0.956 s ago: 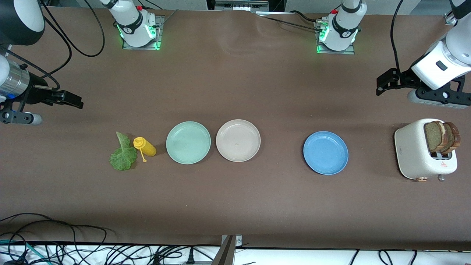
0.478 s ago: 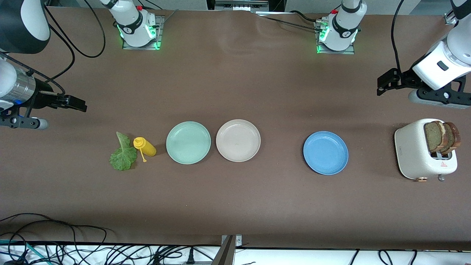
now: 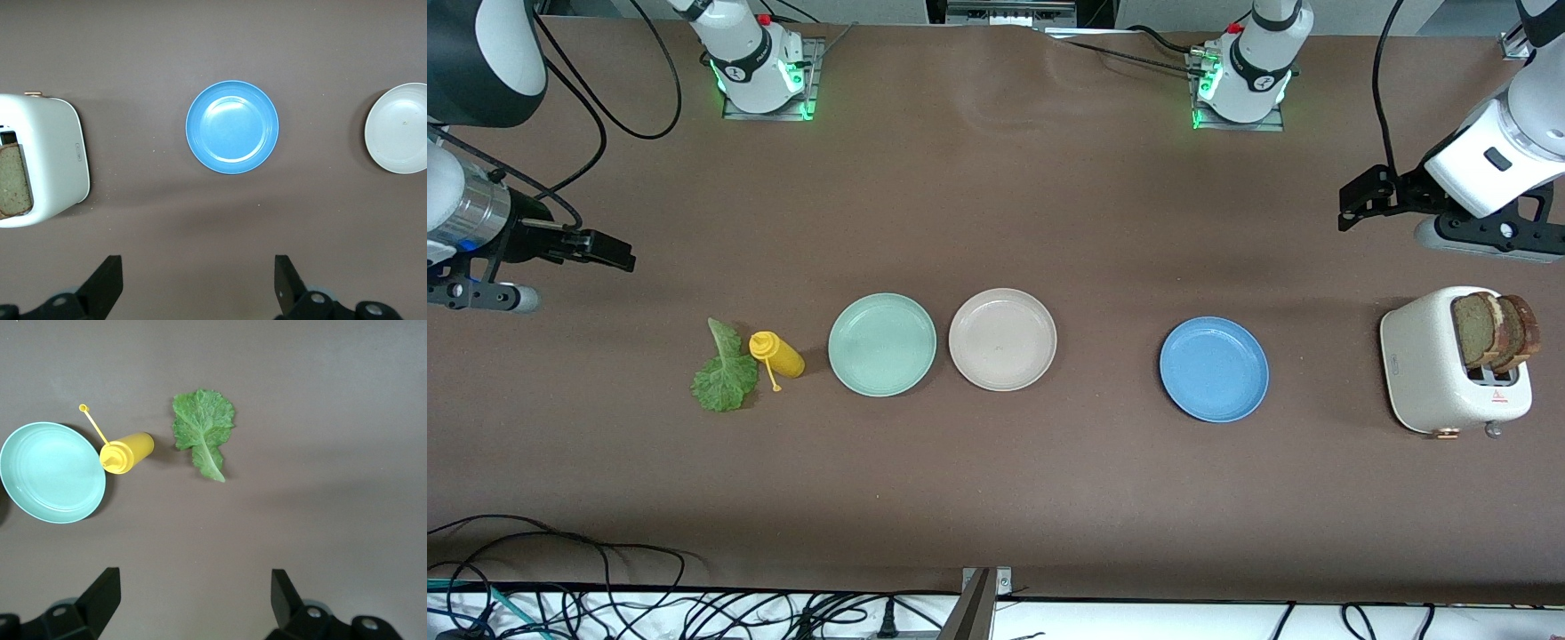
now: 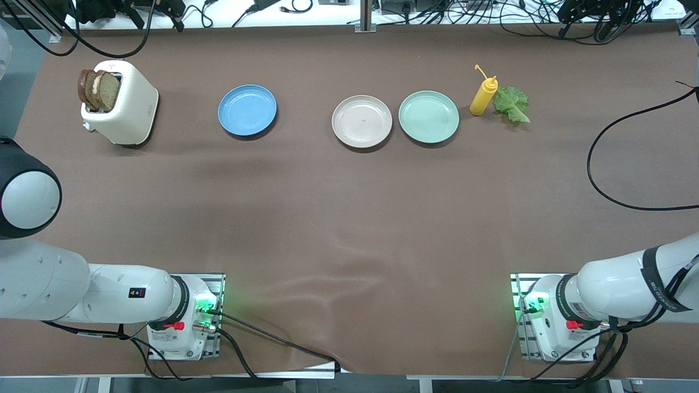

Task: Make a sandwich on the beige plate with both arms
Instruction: 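Reach the right gripper down toward the green lettuce leaf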

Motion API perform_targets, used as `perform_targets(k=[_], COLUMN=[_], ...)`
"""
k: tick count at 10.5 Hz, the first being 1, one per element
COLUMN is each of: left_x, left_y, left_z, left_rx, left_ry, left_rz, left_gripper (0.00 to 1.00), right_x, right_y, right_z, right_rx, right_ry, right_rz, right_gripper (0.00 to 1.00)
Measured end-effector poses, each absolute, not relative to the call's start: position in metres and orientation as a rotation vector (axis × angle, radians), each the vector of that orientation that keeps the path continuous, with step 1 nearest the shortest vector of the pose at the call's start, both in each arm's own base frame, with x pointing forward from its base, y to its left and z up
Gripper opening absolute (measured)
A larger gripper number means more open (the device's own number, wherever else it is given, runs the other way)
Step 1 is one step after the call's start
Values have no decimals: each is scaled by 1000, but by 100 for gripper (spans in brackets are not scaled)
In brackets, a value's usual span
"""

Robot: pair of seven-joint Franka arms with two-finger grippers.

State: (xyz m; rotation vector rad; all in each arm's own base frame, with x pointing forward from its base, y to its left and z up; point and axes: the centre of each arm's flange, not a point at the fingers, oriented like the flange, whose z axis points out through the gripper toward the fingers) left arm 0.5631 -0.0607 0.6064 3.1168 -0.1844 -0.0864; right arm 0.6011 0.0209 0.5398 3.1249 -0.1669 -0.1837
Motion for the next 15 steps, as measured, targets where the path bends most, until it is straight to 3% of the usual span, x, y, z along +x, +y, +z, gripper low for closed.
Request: perform_targets(k=[7, 12, 15], left_x=[563, 563, 576], left_y=[-59, -58, -28], left_z=[606, 604, 574], left_rx=[3117, 3117, 3113], left_ry=[-180, -177, -94], left_rz=[-87, -95, -180], left_gripper=[100, 100, 100], right_x=[618, 642, 654], right_y=[21, 17, 17], right_z=[500, 429, 382], right_rx=[3112, 3116, 3121], right_ry=[-154, -161, -160], right_rz=[-152, -220, -252], right_gripper=[100, 100, 100])
